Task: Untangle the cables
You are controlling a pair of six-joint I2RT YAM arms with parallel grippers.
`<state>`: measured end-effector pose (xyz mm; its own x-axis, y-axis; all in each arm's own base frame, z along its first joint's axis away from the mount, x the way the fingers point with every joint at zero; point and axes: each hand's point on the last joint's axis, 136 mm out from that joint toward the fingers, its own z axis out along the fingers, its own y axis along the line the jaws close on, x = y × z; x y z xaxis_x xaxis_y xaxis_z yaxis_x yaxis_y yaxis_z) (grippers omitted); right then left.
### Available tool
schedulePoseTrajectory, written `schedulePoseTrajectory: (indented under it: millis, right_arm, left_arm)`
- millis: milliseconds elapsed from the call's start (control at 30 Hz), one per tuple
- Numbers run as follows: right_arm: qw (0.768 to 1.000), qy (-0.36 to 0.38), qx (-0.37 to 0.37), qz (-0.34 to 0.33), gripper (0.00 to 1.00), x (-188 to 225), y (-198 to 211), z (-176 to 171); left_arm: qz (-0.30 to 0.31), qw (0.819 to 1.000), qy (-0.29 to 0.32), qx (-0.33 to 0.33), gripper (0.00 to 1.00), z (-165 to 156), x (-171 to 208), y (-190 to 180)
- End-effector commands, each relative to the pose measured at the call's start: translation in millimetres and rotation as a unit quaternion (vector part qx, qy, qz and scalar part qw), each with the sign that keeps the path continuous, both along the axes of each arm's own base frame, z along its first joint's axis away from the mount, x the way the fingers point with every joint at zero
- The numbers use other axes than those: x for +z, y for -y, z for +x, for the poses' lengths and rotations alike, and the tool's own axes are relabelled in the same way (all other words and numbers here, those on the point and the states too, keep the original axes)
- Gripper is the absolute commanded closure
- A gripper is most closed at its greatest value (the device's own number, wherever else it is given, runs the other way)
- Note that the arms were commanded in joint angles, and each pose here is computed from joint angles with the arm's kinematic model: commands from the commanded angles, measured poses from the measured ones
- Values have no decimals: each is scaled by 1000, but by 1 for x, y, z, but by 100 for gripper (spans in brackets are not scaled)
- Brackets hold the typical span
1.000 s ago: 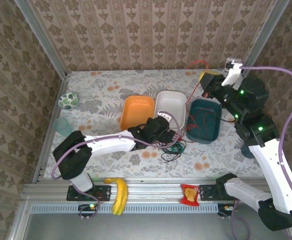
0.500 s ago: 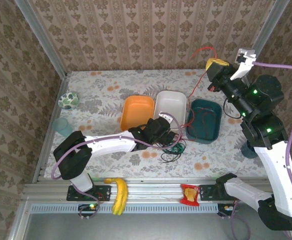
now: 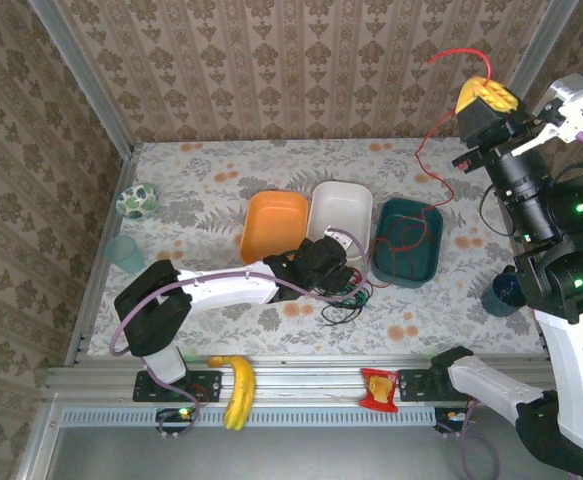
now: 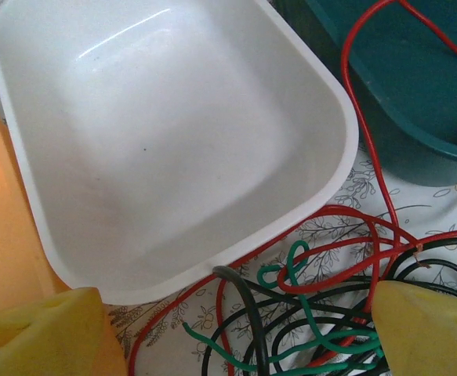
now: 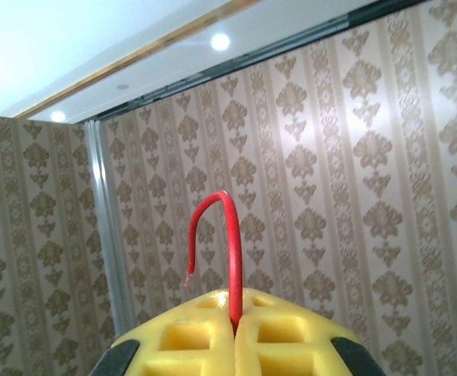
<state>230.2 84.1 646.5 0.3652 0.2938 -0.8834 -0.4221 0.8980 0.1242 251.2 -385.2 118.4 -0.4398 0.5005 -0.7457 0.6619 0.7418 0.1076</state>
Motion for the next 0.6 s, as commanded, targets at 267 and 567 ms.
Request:
schedulePoseTrajectory:
  millis: [267,567]
  right_arm:
    - [983,-78,-157,-58,100,-47,25,74]
    - [959,-103,-254,-74,100,-52,49,90]
  left_arm:
    - [21,1000,11,-2,9,1,5,3]
    - [20,1000,9,0,8,3,3,6]
